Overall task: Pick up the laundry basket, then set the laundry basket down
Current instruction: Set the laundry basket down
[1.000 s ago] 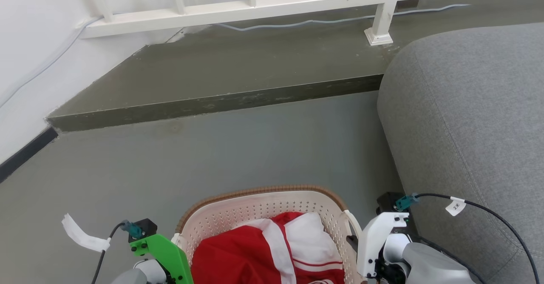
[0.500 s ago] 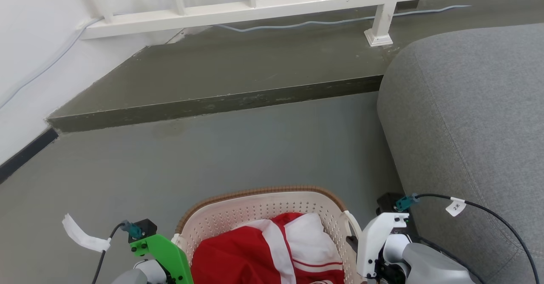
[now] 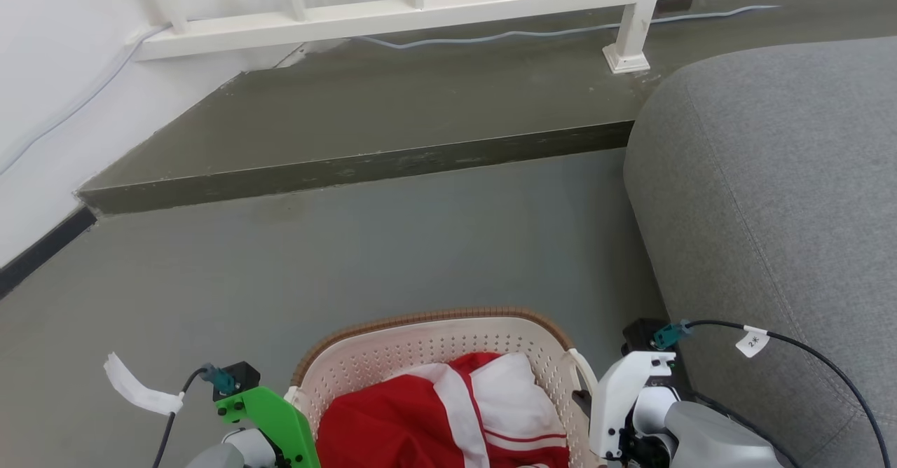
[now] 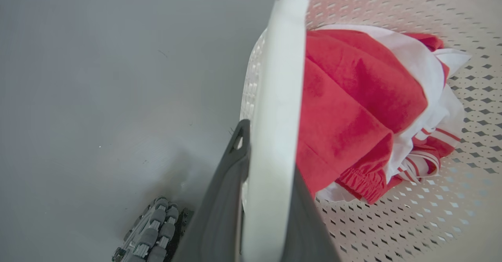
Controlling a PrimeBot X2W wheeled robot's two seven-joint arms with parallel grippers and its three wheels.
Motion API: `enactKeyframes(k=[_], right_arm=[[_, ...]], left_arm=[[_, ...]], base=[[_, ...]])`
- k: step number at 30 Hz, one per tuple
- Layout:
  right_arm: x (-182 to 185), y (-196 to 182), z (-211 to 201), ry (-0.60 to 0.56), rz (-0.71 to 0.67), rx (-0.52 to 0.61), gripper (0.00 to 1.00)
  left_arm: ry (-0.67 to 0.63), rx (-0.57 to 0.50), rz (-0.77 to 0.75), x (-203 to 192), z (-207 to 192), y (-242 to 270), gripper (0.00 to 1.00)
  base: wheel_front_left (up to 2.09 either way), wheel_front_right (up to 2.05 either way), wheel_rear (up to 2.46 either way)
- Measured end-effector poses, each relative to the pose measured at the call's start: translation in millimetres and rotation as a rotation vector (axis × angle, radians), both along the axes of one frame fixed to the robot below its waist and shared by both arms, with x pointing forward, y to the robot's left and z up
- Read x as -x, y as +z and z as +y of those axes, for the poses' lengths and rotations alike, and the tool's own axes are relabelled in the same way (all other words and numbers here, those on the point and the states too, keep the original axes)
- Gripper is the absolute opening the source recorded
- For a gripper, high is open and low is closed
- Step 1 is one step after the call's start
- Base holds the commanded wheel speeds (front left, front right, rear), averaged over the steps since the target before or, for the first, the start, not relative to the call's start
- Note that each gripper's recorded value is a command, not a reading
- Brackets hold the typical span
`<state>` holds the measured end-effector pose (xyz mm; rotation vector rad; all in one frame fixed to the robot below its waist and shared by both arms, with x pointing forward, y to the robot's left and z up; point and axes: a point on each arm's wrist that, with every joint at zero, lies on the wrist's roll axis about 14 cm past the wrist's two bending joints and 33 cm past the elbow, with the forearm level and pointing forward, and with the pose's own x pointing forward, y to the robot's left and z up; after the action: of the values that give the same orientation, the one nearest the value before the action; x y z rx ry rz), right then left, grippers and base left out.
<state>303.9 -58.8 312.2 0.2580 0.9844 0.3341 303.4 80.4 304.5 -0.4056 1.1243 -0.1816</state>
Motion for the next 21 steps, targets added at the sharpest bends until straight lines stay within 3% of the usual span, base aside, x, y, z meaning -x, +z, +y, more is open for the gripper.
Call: enactKeyframes(k=[21], right_arm=[[-21.2,-8.1,-0.8,-0.005,0.014,0.009,0.00]], left_arm=[[0.003,0.004,0.012,-15.8,-2.7,-10.2,0.00]], base=[[0.00,0.00,0.00]])
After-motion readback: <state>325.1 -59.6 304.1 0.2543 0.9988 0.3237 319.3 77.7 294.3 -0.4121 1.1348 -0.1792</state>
